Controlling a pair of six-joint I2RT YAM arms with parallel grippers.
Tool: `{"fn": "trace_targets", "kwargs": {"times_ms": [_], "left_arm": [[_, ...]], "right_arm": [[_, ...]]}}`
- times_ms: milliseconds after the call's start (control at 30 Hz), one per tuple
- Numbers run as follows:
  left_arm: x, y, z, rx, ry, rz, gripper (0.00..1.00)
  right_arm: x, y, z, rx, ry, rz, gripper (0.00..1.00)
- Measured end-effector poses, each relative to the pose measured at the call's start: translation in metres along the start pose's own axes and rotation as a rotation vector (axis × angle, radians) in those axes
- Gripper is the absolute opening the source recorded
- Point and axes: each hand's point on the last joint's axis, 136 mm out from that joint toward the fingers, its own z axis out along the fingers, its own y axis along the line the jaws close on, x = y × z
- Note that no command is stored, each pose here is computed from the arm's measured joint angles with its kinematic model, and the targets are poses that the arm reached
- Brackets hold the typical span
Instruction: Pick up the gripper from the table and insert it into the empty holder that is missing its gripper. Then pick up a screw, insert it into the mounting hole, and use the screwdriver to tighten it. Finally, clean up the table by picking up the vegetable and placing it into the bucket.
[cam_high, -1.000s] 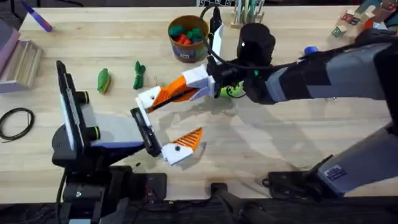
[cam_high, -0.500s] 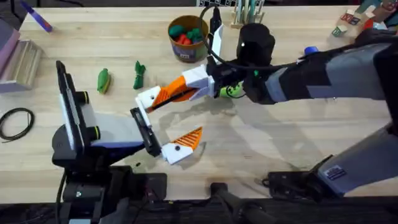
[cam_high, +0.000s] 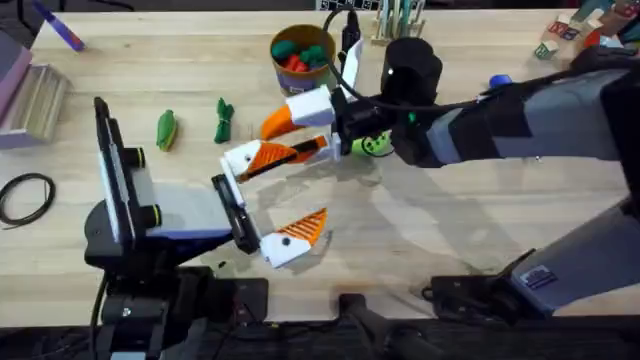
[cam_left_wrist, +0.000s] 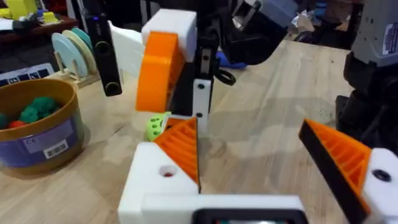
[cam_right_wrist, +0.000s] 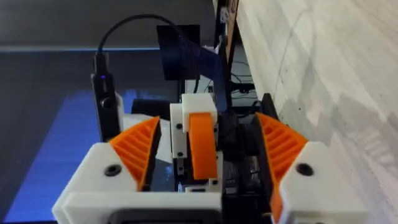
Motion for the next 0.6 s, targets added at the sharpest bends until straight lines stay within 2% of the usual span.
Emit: {"fn": "trace_targets", "kwargs": {"times_ms": [33, 100, 433, 600], "left_arm": [[0.0, 0.0, 0.0, 0.001, 0.0, 0.0, 0.986], [0.0, -0.001, 0.0, 0.008, 0.0, -0.001, 0.986], [0.0, -0.002, 0.0, 0.012, 0.0, 0.0, 0.985], [0.0, -0.003, 0.0, 0.015, 0.0, 0.002, 0.985]], "right_arm": [[-0.001, 0.0, 0.0, 0.002, -0.009, -0.002, 0.846], [-0.004, -0.001, 0.0, 0.005, -0.026, -0.003, 0.862], [-0.008, -0.001, 0.0, 0.011, -0.046, -0.019, 0.864], [-0.005, 0.011, -0.009, 0.046, -0.071, -0.022, 0.866]]}}
